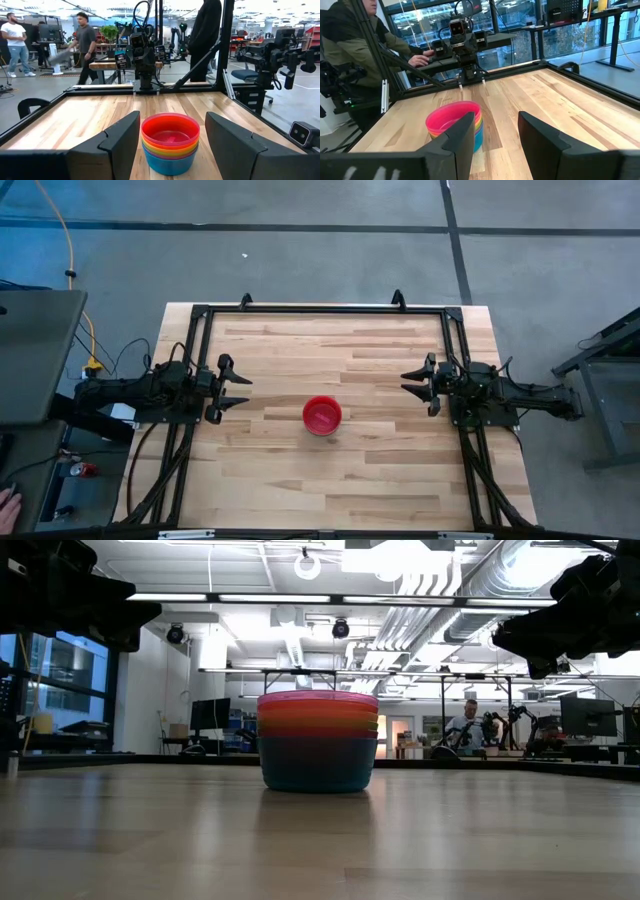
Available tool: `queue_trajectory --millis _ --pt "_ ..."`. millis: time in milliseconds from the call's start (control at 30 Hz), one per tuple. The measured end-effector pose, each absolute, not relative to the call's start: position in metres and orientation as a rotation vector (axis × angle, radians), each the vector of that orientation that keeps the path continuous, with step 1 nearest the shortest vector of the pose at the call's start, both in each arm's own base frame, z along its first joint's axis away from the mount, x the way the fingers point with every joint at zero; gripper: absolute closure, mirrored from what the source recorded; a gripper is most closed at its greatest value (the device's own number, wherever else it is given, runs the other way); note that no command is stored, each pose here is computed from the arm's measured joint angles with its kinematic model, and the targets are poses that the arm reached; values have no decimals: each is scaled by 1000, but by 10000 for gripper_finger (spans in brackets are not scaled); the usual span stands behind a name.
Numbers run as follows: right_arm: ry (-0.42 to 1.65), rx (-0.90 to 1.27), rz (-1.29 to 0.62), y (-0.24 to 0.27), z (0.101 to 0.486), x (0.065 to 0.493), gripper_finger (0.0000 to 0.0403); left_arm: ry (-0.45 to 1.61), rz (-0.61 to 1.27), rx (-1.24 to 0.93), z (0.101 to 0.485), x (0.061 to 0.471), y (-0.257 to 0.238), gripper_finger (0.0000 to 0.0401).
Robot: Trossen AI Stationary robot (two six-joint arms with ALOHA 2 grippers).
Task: Nest bowls inside each other
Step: Return to Home Position
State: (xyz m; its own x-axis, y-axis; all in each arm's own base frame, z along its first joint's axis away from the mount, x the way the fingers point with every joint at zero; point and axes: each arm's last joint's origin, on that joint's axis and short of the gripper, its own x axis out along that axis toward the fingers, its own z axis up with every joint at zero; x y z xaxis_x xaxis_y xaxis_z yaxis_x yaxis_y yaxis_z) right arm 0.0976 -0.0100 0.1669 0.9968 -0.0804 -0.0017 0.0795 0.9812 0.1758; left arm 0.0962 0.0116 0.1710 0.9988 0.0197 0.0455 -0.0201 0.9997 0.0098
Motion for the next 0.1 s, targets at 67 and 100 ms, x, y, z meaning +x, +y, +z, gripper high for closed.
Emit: queue_trajectory --millis 67,100 --pt "-5 179 -80 -10 167 98 259 -46 20 11 171 96 12 185" --pt "-5 177 -80 -10 167 98 259 -45 20 11 171 96 12 185"
